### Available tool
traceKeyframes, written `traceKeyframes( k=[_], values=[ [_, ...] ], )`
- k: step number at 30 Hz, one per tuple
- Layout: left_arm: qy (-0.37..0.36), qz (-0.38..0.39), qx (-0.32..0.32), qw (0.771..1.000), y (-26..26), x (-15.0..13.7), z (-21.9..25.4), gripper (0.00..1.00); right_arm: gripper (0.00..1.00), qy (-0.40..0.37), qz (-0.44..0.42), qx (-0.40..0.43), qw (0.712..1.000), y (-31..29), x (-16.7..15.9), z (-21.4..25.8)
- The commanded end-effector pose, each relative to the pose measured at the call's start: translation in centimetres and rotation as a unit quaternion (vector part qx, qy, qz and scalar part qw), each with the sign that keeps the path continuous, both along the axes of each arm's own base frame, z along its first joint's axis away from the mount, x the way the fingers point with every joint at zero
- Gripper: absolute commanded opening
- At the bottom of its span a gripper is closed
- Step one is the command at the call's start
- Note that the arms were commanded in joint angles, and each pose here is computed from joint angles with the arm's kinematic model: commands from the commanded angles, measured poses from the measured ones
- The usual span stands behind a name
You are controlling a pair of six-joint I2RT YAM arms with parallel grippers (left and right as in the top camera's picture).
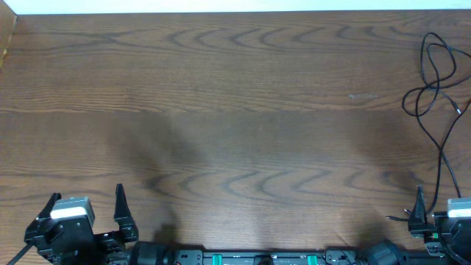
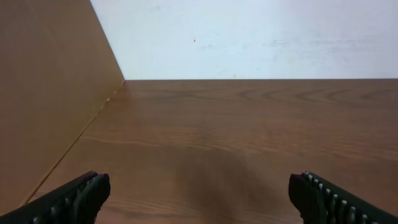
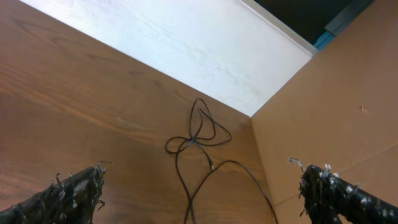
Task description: Untangle cables
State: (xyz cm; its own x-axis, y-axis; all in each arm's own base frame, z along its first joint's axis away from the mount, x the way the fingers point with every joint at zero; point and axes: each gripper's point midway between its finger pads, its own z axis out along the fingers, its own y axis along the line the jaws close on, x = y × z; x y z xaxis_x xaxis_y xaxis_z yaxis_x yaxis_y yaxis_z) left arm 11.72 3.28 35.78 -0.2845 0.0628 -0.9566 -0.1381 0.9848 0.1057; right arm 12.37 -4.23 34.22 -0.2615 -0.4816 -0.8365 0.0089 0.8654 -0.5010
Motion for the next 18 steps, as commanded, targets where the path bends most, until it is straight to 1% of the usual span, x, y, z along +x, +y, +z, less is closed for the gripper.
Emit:
traceKeyframes(
  k=[1,6,11,18],
  values=[
    [-0.005,0.006,-0.005,1.0,0.2,-0.2,0.1,0.97,0.99,0.003,0.0,-0.005,1.0,0.0,0.0,-0.1],
    [-0.008,-0.006,-0.009,1.0,-0.2,0.0,0.2,0.97,0.99,0.003,0.0,-0.005,1.0,0.0,0.0,-0.1],
    [-0.025,-0.112,-0.039,0.993,-4.1,0.4,1.0,0.98,0.99,0.003,0.0,-0.005,1.0,0.0,0.0,-0.1],
    [-0.036,-0.241,-0.07,0.967,-8.7,0.8,1.5,0.97,0.99,0.003,0.0,-0.005,1.0,0.0,0.0,-0.1]
  ],
)
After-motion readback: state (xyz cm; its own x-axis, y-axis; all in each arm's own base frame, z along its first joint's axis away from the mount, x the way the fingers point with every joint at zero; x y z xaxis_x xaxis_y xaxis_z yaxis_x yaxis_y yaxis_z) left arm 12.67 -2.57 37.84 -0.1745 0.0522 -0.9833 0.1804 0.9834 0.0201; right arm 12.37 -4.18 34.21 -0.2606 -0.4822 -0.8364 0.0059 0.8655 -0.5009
